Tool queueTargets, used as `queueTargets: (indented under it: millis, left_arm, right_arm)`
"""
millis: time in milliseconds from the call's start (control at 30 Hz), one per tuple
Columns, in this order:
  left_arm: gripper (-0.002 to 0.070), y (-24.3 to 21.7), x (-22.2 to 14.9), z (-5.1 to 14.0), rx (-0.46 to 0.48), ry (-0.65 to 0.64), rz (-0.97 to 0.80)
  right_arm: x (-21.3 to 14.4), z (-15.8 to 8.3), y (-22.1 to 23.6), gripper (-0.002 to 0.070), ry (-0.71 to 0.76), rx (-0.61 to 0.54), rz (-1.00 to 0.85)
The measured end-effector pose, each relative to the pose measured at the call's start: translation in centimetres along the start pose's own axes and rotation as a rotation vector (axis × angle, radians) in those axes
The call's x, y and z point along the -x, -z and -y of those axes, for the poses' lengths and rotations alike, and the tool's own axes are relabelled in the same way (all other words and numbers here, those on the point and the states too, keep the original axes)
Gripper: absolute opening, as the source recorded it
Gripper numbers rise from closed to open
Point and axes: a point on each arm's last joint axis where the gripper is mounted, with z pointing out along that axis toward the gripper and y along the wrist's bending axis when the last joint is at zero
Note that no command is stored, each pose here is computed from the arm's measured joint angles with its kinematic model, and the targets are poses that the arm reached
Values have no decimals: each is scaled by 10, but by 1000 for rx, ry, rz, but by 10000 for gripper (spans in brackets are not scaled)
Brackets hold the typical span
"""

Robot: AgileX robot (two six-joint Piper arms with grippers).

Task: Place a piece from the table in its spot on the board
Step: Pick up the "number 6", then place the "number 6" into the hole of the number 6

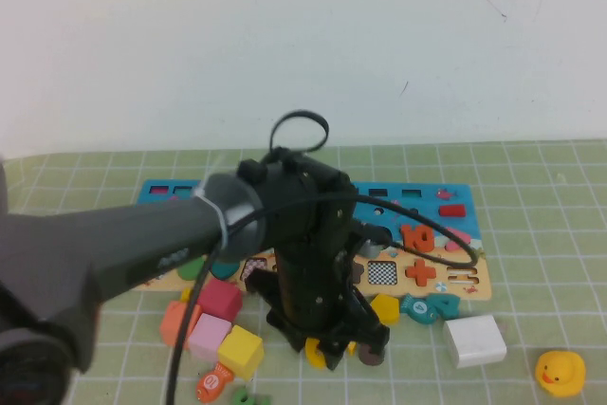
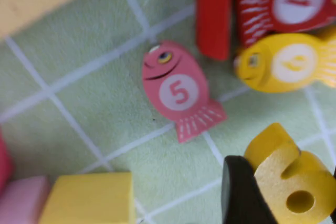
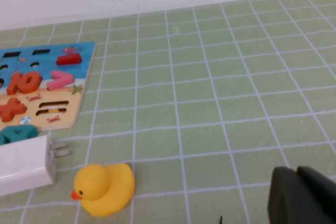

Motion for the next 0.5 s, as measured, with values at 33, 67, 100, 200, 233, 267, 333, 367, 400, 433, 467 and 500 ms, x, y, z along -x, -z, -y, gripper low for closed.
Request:
queueTargets:
  millis: [33, 67, 100, 200, 233, 267, 333, 367, 400, 433, 467, 500]
  left_arm:
    - [301, 8, -1, 0, 1, -28, 19]
    - [301, 16, -2, 0, 6, -53, 36]
    - [301, 24, -2, -1, 10, -65, 50]
    - [301, 44, 2, -12, 18, -86, 68]
    - [301, 50, 5, -18, 20, -93, 68]
    - [301, 56, 8, -24, 21, -99, 72]
    - [301, 64, 14, -36, 32, -102, 91]
    - [301, 68, 17, -43, 39, -98, 101]
    - [300, 70, 20, -49, 46, -94, 108]
    - [301, 74, 23, -56, 50, -89, 121]
    - [301, 76, 27, -63, 54, -87, 131]
    - [301, 77, 30, -68, 56, -81, 136]
  right_arm:
    - [0, 0, 0, -1, 0, 0, 0]
    - [0, 0, 0, -1, 0, 0, 0]
    - [0, 0, 0, -1, 0, 0, 0]
    - [0, 0, 0, -1, 0, 0, 0]
    - [0, 0, 0, -1, 0, 0, 0]
    - [0, 0, 0, -1, 0, 0, 0]
    - [0, 0, 0, -1, 0, 0, 0]
    - [0, 0, 0, -1, 0, 0, 0]
    - [0, 0, 0, -1, 0, 0, 0]
    - [0, 0, 0, -1, 0, 0, 0]
    - [0, 0, 0, -1, 0, 0, 0]
    - [0, 0, 0, -1, -1, 1, 0]
